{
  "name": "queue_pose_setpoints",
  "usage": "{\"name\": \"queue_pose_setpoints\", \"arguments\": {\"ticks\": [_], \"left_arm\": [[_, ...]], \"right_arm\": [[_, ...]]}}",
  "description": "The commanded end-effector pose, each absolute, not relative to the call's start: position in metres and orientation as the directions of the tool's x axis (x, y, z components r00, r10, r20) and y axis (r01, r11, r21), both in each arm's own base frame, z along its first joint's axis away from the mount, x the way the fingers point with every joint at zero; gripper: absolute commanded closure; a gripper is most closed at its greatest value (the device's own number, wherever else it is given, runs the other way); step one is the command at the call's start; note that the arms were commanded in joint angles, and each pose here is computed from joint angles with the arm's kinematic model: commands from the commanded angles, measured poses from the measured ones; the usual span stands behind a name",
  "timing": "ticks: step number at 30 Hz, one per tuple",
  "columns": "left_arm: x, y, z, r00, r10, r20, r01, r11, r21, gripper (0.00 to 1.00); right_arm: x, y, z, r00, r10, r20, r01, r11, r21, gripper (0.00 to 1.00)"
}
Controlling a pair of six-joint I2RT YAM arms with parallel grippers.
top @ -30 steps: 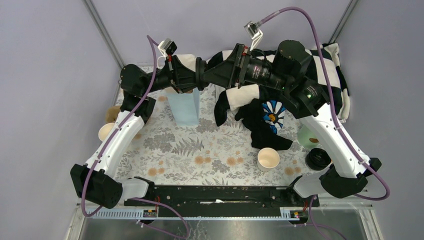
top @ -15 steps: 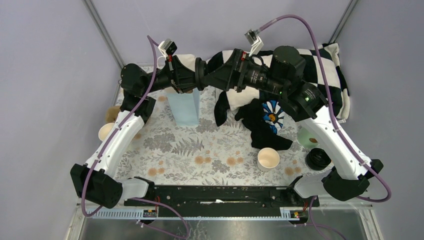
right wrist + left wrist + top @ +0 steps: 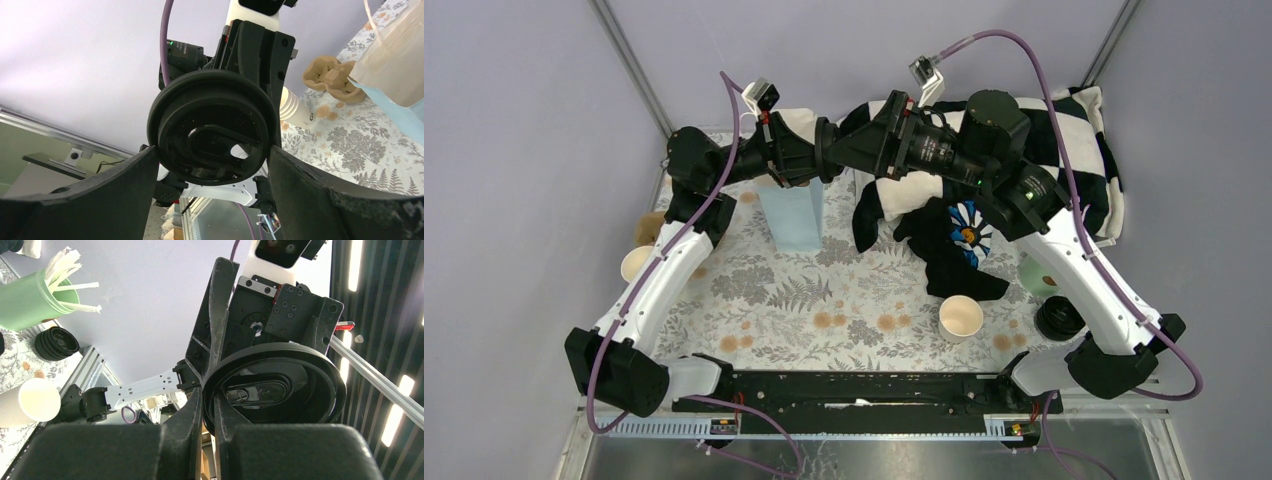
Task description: Pack the takeout coffee
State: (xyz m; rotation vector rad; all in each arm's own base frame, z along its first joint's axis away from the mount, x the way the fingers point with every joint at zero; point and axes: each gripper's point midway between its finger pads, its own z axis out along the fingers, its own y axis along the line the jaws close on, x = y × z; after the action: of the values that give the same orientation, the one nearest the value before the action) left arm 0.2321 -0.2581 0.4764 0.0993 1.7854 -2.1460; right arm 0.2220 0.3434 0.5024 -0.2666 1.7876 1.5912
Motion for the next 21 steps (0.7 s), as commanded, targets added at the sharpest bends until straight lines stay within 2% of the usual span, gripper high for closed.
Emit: {"name": "queue_pose_setpoints", "arguments": {"ticks": [1, 12, 15, 21], "left_arm": [[0.2143, -0.2532, 0.4976, -0.899, -0.218, -0.380, 0.417, -0.161, -0.894, 0.94], [0.2134, -0.2534, 0.4958, -0.898, -0.214, -0.386, 0.420, -0.149, -0.895, 0.94], [0.2135, -0.2534, 0.4963, -0.896, -0.215, -0.388, 0.422, -0.147, -0.894, 0.94], [0.2143, -0.2536, 0.4948, -0.896, -0.216, -0.389, 0.423, -0.139, -0.896, 0.89]], "right_arm": [[0.2216, 0.3472, 0.5231, -0.730, 0.346, -0.590, -0.579, 0.146, 0.802, 0.15], [0.2272, 0.3490, 0.5150, -0.753, 0.360, -0.551, -0.534, 0.156, 0.831, 0.21], [0.2266, 0.3488, 0.5167, -0.751, 0.362, -0.552, -0.538, 0.149, 0.830, 0.26], [0.2264, 0.3471, 0.5146, -0.747, 0.368, -0.554, -0.539, 0.154, 0.828, 0.32]]}}
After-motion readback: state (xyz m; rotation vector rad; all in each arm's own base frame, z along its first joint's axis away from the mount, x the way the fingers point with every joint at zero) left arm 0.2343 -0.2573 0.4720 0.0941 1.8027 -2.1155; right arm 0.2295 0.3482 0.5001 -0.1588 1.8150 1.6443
